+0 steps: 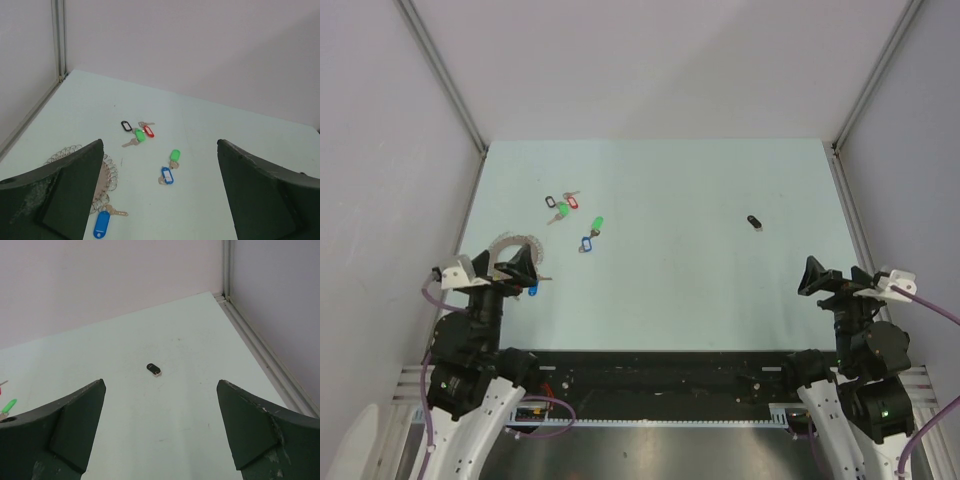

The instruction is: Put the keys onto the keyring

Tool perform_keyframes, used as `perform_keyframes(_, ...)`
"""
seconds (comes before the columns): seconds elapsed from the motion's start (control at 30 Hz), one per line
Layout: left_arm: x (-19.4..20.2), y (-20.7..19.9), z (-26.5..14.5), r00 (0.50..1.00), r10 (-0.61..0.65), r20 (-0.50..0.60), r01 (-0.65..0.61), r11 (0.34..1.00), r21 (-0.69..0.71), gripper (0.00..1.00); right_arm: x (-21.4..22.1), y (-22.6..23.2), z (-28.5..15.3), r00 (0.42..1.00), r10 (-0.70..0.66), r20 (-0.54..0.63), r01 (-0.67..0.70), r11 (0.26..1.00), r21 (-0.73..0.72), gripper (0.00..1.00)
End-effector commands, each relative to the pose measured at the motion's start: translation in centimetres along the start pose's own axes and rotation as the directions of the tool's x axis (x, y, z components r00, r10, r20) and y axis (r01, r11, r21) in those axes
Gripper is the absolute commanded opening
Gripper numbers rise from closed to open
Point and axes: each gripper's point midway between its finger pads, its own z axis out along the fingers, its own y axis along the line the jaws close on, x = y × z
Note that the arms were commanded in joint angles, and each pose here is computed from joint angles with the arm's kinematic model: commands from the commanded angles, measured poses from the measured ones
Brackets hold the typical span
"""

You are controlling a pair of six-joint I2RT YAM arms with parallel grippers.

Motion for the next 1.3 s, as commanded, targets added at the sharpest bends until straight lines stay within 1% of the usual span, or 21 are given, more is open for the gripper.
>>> perform_keyframes(0.0,1.5,-0.4,1.1,0.997,-0.012,-0.081,0.011,1.000,-0.013,1.00,-1.4,1.8,-0.6,0.999,-0.010,0.033,0.013,0.994,-0.112,1.00)
perform_keyframes(0.17,3.1,0.1,2.3,0.983,-0.017,-0.185,0.000,0.996,-0.093,1.00,-1.1,1.9,-0.5,1.000,0.004,0.026,-0.001,0.993,-0.115,1.00)
perform_keyframes(0.33,4.7,-0.2,3.7,0.964,-0.026,-0.266,-0.009,0.991,-0.130,1.00,-0.9,2.4,-0.6,1.000,0.000,0.018,0.003,0.989,-0.146,1.00)
perform_keyframes(0.47,7.6,-0.7,5.3,0.921,0.000,-0.390,-0.059,0.989,-0.139,1.00,-0.7,2.8,-0.7,1.000,0.001,0.009,0.001,0.985,-0.173,1.00)
perform_keyframes(0.53,8.3,-1.0,5.9,0.903,0.012,-0.430,-0.075,0.989,-0.130,1.00,-0.6,2.9,-0.7,1.000,-0.001,0.005,0.002,0.984,-0.180,1.00)
perform_keyframes(0.6,10.4,-0.8,6.7,0.859,0.039,-0.511,-0.123,0.984,-0.132,1.00,-0.6,3.1,-0.7,1.000,0.002,0.003,-0.002,0.981,-0.192,1.00)
perform_keyframes(0.67,11.5,-0.5,7.4,0.827,0.035,-0.562,-0.129,0.983,-0.129,1.00,-0.5,3.2,-0.7,1.000,0.000,0.000,0.000,0.980,-0.199,1.00)
perform_keyframes(0.7,13.2,0.0,7.8,0.791,0.028,-0.611,-0.140,0.981,-0.136,1.00,-0.5,3.3,-0.8,1.000,0.001,-0.001,-0.001,0.979,-0.205,1.00)
perform_keyframes(0.73,13.5,1.3,8.4,0.787,-0.004,-0.617,-0.133,0.975,-0.176,1.00,-0.4,3.4,-0.8,1.000,0.001,-0.006,-0.002,0.978,-0.210,1.00)
perform_keyframes(0.77,14.3,1.3,8.6,0.769,-0.029,-0.639,-0.104,0.980,-0.170,1.00,-0.4,3.5,-0.8,1.000,-0.001,-0.007,-0.001,0.977,-0.213,1.00)
perform_keyframes(0.8,15.9,2.3,8.9,0.735,-0.049,-0.676,-0.117,0.973,-0.197,1.00,-0.4,3.5,-0.8,1.000,-0.002,-0.007,0.001,0.977,-0.214,1.00)
perform_keyframes(0.83,16.2,3.5,9.2,0.727,-0.078,-0.682,-0.117,0.965,-0.234,1.00,-0.3,3.6,-0.9,1.000,-0.002,-0.010,-0.001,0.974,-0.224,1.00)
perform_keyframes(0.9,17.4,3.6,9.8,0.688,-0.115,-0.716,-0.080,0.970,-0.232,1.00,-0.3,3.8,-0.9,1.000,-0.003,-0.014,-0.001,0.973,-0.233,1.00)
perform_keyframes(0.93,18.9,4.8,9.8,0.646,-0.142,-0.750,-0.093,0.961,-0.262,1.00,-0.2,3.9,-0.9,1.000,-0.002,-0.016,-0.002,0.970,-0.241,1.00)
perform_keyframes(1.0,19.9,5.2,10.0,0.606,-0.143,-0.782,-0.108,0.960,-0.259,1.00,-0.2,4.0,-0.9,1.000,-0.003,-0.016,-0.001,0.969,-0.246,1.00)
perform_keyframes(1.03,19.9,6.5,10.3,0.596,-0.169,-0.785,-0.122,0.947,-0.296,0.98,-0.2,4.0,-1.0,1.000,-0.003,-0.017,-0.002,0.968,-0.250,1.00)
perform_keyframes(1.07,21.0,7.2,10.2,0.561,-0.172,-0.810,-0.142,0.944,-0.299,0.98,-0.1,4.1,-1.0,1.000,-0.005,-0.020,0.000,0.967,-0.256,1.00)
perform_keyframes(1.13,21.4,8.2,10.6,0.541,-0.178,-0.822,-0.158,0.938,-0.308,0.94,-0.2,4.2,-1.0,1.000,-0.002,-0.019,-0.003,0.965,-0.260,1.00)
perform_keyframes(1.17,22.4,8.7,10.4,0.508,-0.172,-0.844,-0.173,0.939,-0.296,0.91,-0.2,4.3,-1.1,1.000,-0.003,-0.020,-0.002,0.964,-0.268,1.00)
perform_keyframes(1.23,22.5,9.3,11.0,0.497,-0.176,-0.850,-0.177,0.938,-0.298,0.88,-0.2,4.5,-1.1,1.000,-0.003,-0.022,-0.003,0.961,-0.275,1.00)
perform_keyframes(1.27,23.4,9.9,10.9,0.466,-0.178,-0.867,-0.191,0.936,-0.294,0.87,-0.1,4.5,-1.2,1.000,-0.004,-0.024,-0.003,0.960,-0.280,1.00)
